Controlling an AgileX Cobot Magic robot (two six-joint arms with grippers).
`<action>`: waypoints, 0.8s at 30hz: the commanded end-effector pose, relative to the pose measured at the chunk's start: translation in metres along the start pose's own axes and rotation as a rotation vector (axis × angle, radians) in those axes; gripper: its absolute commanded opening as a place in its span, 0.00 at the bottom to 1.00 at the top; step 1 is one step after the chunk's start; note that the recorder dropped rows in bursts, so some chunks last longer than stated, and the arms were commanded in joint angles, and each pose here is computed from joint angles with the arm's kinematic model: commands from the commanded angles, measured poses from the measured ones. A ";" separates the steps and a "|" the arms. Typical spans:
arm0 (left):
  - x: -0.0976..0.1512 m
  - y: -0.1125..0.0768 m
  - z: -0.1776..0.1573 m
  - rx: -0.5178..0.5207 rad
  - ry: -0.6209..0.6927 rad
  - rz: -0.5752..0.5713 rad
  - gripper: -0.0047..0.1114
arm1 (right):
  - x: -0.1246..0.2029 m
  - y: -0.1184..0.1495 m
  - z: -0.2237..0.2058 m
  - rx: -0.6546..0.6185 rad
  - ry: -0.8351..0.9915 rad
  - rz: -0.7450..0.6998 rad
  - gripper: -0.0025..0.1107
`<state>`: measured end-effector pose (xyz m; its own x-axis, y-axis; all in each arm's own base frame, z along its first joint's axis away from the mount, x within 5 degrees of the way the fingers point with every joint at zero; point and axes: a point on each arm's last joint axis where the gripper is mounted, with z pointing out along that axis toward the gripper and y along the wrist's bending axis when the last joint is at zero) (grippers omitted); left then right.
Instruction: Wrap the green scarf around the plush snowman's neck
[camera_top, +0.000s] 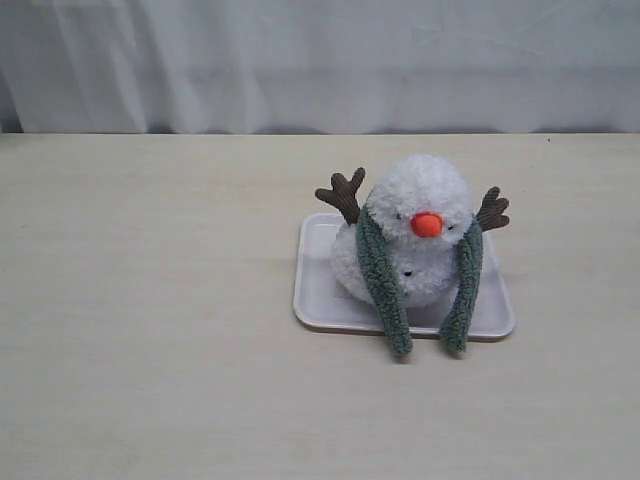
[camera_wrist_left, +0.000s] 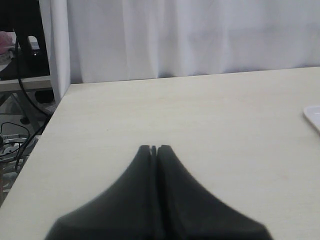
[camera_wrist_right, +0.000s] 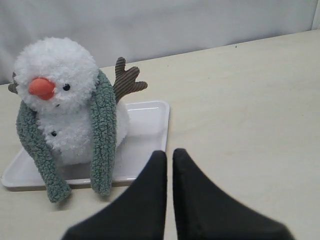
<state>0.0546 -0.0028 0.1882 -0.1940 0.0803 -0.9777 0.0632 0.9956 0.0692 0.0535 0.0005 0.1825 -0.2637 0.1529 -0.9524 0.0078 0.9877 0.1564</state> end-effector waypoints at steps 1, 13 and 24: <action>0.000 0.000 0.000 -0.001 -0.008 -0.007 0.04 | 0.000 0.000 0.000 -0.003 -0.016 0.007 0.06; 0.000 0.000 0.000 -0.001 -0.008 -0.007 0.04 | -0.001 0.000 0.000 -0.004 -0.021 0.007 0.06; 0.000 0.000 0.000 -0.001 -0.008 -0.007 0.04 | 0.000 0.000 0.000 -0.001 -0.010 0.007 0.06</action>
<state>0.0546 -0.0028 0.1882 -0.1940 0.0803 -0.9777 0.0632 0.9956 0.0692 0.0536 0.0005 0.1828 -0.2601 0.1531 -0.9534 0.0068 0.9876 0.1567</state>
